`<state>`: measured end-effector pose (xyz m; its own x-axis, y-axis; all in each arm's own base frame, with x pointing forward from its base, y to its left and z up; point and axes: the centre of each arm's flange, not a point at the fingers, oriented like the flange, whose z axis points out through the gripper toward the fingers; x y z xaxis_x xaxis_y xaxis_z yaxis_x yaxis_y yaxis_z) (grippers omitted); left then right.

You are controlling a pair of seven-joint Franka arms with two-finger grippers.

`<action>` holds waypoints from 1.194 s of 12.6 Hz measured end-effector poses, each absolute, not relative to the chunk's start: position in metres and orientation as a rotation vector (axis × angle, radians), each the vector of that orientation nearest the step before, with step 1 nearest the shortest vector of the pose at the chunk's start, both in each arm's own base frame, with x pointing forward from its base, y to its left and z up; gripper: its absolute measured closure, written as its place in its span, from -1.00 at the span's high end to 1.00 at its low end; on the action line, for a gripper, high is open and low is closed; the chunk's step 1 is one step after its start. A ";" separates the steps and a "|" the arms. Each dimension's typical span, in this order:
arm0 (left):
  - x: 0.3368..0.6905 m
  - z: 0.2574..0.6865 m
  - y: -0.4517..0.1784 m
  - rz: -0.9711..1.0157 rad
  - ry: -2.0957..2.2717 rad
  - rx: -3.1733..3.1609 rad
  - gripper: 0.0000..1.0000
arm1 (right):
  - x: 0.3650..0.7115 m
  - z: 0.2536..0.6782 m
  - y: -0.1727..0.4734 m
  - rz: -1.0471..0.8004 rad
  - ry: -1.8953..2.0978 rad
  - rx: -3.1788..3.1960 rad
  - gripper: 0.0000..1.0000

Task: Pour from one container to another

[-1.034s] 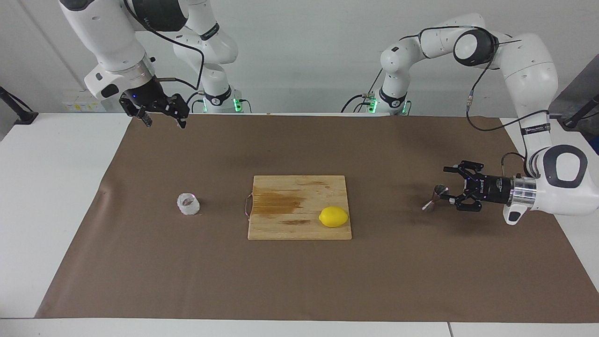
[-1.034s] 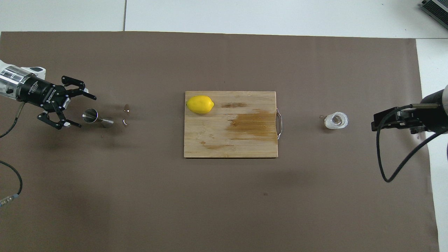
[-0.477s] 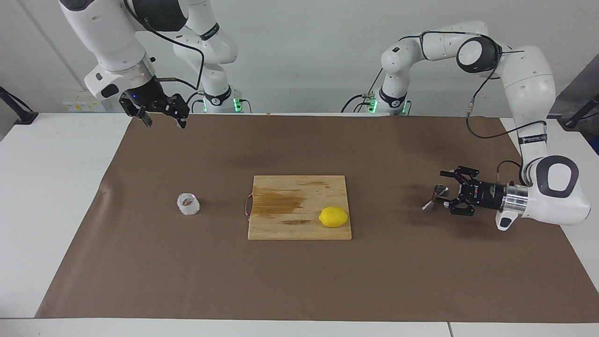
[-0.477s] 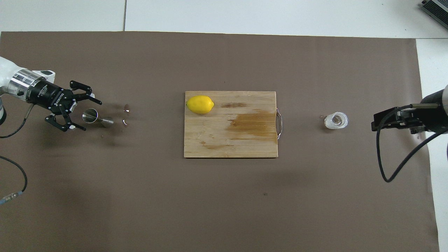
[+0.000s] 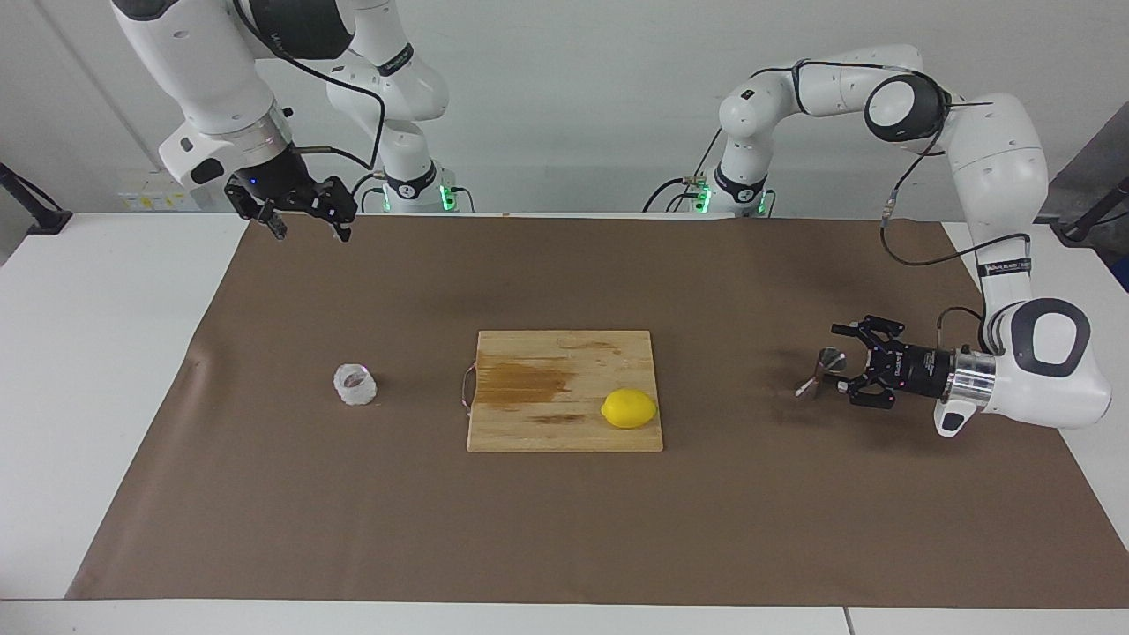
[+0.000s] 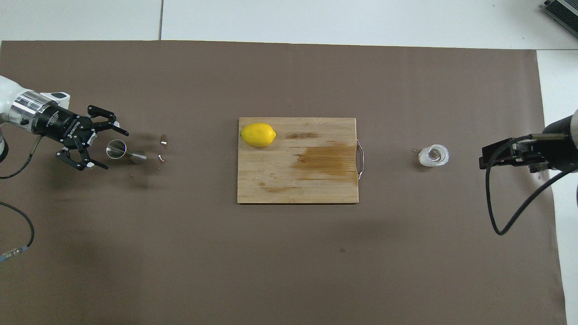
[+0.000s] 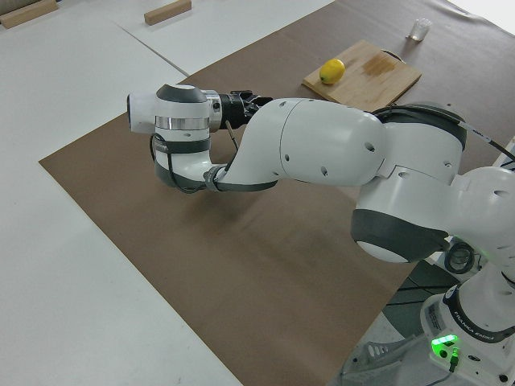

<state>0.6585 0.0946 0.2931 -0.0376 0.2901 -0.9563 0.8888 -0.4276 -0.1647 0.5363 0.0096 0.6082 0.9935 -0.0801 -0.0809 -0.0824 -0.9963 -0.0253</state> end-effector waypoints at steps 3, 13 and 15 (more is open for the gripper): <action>0.659 0.288 0.100 -1.498 1.222 1.697 1.00 | 0.536 0.608 0.010 0.124 0.127 -3.108 1.00; 0.662 0.282 0.102 -1.501 1.201 1.676 1.00 | 0.536 0.608 0.010 0.124 0.127 -3.108 1.00; 0.664 0.278 0.099 -1.507 1.183 1.667 1.00 | 0.536 0.608 0.010 0.124 0.127 -3.108 1.00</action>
<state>0.6641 0.0986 0.2780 -0.0387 0.2216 -0.9744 0.8938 -0.4282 -0.1329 0.5363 0.0096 0.6082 0.9935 -0.0801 -0.0809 -0.0824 -0.9963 -0.0253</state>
